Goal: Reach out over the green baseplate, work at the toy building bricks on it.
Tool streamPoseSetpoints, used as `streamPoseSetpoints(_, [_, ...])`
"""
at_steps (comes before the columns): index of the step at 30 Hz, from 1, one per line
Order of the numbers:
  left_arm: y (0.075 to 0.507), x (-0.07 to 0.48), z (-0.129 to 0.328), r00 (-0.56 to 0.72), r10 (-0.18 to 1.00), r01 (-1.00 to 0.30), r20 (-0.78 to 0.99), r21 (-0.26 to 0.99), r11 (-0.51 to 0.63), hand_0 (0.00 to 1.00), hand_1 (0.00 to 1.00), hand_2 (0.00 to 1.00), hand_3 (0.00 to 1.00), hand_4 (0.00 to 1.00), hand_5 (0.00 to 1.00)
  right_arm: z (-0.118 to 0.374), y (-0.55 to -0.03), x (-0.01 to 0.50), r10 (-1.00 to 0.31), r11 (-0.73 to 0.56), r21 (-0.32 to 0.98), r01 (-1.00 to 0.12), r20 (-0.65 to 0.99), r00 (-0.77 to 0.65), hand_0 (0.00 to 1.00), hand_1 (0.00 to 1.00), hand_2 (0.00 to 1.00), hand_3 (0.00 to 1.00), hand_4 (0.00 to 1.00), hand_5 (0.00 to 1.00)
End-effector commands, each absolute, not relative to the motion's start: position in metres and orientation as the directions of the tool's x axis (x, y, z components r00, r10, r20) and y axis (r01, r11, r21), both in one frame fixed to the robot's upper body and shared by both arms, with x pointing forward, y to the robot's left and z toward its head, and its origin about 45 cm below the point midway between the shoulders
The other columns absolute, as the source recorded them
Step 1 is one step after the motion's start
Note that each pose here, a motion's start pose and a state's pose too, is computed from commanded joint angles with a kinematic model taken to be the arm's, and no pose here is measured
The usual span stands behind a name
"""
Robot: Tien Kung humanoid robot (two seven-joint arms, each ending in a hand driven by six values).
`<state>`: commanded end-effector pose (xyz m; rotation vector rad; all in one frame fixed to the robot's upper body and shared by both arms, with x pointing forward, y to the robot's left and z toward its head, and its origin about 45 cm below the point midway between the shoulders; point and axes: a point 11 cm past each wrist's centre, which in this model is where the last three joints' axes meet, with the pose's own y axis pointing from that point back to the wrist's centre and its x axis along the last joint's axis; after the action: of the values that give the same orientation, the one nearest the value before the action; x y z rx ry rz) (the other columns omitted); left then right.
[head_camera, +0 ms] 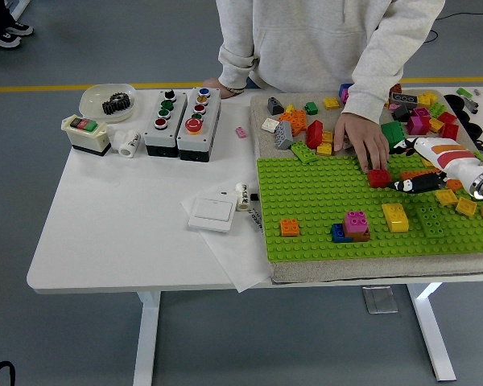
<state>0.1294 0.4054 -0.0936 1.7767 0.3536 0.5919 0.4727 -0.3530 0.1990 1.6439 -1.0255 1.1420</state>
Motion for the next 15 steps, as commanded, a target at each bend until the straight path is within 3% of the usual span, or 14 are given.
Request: streamPoseSetpoints(15, [0.405,0.143,-0.089,0.828,0.514,-0.081,0.223,0.955,-0.284,0.726,0.725,0.700,0.596,0.657,0.605,0.193,-0.347,0.476,-0.130,-0.277,0.190,-0.942,0.964,0.232,0.791,0.708,0.737,0.762,0.942,0.447])
